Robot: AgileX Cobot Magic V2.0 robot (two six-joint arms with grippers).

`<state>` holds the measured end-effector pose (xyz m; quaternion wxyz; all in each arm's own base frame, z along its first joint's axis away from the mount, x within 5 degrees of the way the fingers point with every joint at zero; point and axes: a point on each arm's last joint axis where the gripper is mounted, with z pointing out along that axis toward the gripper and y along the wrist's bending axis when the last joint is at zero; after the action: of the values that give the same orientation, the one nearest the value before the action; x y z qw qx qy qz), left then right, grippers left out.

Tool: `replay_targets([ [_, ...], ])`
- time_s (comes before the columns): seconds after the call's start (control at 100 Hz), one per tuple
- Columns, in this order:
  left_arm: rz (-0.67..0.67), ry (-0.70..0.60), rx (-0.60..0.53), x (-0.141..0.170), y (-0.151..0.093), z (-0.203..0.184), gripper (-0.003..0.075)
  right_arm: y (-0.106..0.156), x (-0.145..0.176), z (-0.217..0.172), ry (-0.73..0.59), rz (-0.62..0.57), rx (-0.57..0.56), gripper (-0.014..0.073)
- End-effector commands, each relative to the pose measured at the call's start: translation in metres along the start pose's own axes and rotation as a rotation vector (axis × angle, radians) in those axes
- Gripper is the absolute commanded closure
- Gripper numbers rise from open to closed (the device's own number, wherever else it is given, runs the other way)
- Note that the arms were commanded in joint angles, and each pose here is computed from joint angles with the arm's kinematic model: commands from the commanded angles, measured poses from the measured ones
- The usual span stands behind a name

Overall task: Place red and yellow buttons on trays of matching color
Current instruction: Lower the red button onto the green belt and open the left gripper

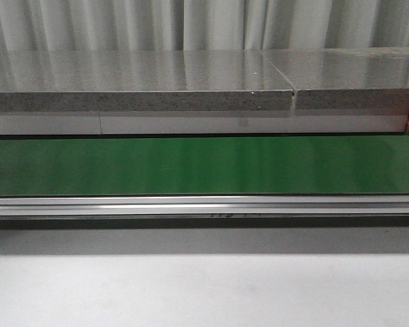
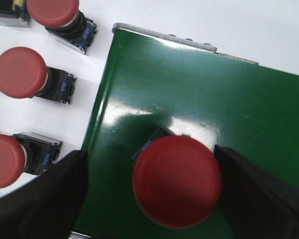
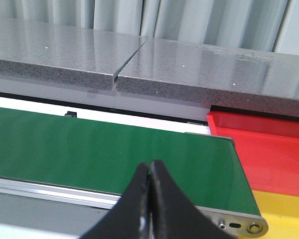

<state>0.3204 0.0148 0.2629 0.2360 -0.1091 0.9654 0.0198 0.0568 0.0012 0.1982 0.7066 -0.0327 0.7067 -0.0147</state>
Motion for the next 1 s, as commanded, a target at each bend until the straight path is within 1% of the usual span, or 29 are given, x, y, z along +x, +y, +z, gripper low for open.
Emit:
replay_targets([
  [0.0, 0.004, -0.092, 0.038, -0.011, -0.004, -0.018, 0.0055, 0.000, -0.012, -0.002, -0.108, -0.021, 0.005, 0.0663],
  [0.2, 0.001, -0.132, 0.072, -0.023, -0.008, -0.031, 0.0062, 0.000, -0.012, -0.002, -0.108, -0.021, 0.005, 0.0663],
  [0.31, -0.005, -0.184, 0.105, -0.036, -0.011, -0.045, 0.0062, 0.000, -0.012, -0.002, -0.108, -0.021, 0.005, 0.0663],
  [0.42, -0.007, -0.234, 0.114, -0.047, -0.012, -0.058, 0.0062, 0.000, -0.012, -0.002, -0.108, -0.021, 0.005, 0.0663],
  [0.6, -0.007, -0.258, 0.116, -0.044, -0.010, -0.074, 0.0062, 0.000, -0.012, -0.002, -0.108, -0.021, 0.005, 0.0663],
  [0.69, -0.004, -0.252, 0.094, -0.041, -0.004, -0.082, 0.0062, 0.000, -0.012, -0.002, -0.108, -0.021, 0.005, 0.0663],
  [0.8, -0.035, -0.271, 0.076, -0.034, 0.008, -0.091, 0.0062, 0.000, -0.012, -0.002, -0.108, -0.021, 0.005, 0.0663],
  [0.99, -0.120, -0.272, 0.017, -0.010, 0.041, -0.100, 0.0062, 0.000, -0.012, -0.002, -0.108, -0.021, 0.005, 0.0663],
])
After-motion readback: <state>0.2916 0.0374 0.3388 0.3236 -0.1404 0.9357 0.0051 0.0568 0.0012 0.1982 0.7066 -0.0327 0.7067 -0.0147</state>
